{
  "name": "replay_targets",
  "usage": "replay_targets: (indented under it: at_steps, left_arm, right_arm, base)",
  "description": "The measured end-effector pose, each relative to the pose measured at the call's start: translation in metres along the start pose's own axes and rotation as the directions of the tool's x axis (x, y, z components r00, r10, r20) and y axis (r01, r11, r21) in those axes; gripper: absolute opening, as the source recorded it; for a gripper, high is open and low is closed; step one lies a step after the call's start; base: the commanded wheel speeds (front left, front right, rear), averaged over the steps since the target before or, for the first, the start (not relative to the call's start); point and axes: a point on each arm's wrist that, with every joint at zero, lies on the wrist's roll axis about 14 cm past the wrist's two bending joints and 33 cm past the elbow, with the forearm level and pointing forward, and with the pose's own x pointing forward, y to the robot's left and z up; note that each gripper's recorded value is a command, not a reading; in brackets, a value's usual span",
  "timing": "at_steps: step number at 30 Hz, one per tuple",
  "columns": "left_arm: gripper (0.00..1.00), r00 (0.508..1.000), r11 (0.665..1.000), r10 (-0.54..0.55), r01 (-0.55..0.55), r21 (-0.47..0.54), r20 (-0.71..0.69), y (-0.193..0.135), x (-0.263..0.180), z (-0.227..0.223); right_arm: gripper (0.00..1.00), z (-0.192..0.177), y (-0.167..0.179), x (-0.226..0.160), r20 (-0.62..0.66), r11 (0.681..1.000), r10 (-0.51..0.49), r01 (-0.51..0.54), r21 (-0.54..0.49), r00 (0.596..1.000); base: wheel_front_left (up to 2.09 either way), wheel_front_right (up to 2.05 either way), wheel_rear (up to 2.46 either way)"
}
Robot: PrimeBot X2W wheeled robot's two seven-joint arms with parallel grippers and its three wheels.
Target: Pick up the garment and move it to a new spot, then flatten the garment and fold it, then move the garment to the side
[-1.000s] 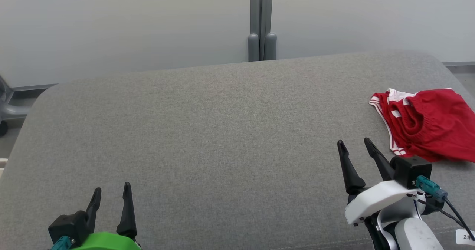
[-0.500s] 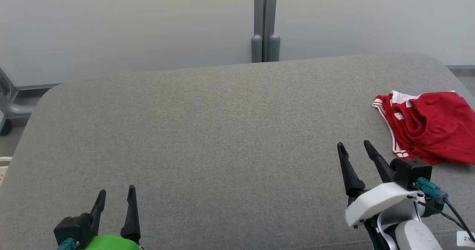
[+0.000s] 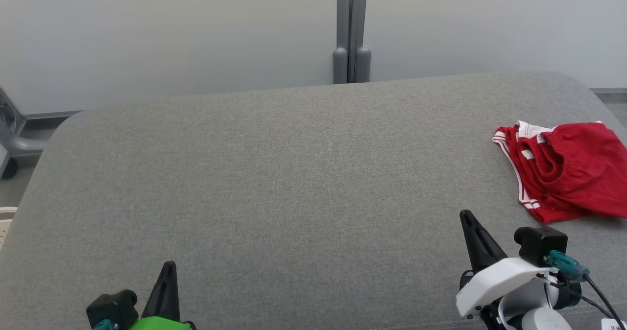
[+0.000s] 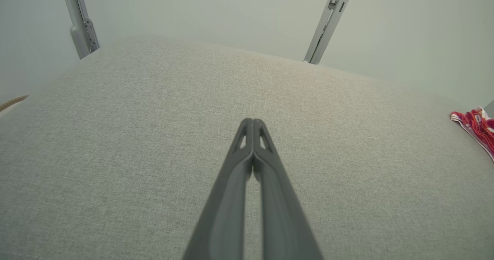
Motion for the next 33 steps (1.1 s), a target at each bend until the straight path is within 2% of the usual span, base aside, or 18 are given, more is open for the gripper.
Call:
replay_targets:
  at_steps: [7,14,19,33]
  left_arm:
    - [0.00,0.999,0.993,0.014,-0.019,-0.118,-0.038,0.003,0.004,-0.004]
    - [0.00,0.998,0.973,0.019,-0.032,-0.230,-0.058,0.004,0.010,-0.005]
    - [0.00,0.997,0.948,0.017,-0.039,-0.317,-0.071,0.004,0.015,-0.004]
    - [0.00,0.998,0.866,0.001,-0.036,-0.498,-0.070,0.002,0.026,0.002]
  right_arm:
    - [0.00,-0.002,-0.010,-0.001,-0.007,0.991,-0.030,0.031,0.131,1.000]
    - [0.00,-0.003,-0.018,-0.001,-0.012,0.967,-0.055,0.056,0.250,0.998]
    - [0.00,-0.003,-0.025,-0.001,-0.013,0.936,-0.073,0.074,0.344,0.997]
    - [0.00,-0.002,-0.038,0.001,-0.013,0.847,-0.106,0.097,0.523,0.994]
  base:
    - [0.00,0.00,0.00]
    - [0.00,0.00,0.00]
    - [0.00,0.00,0.00]
    - [0.00,0.00,0.00]
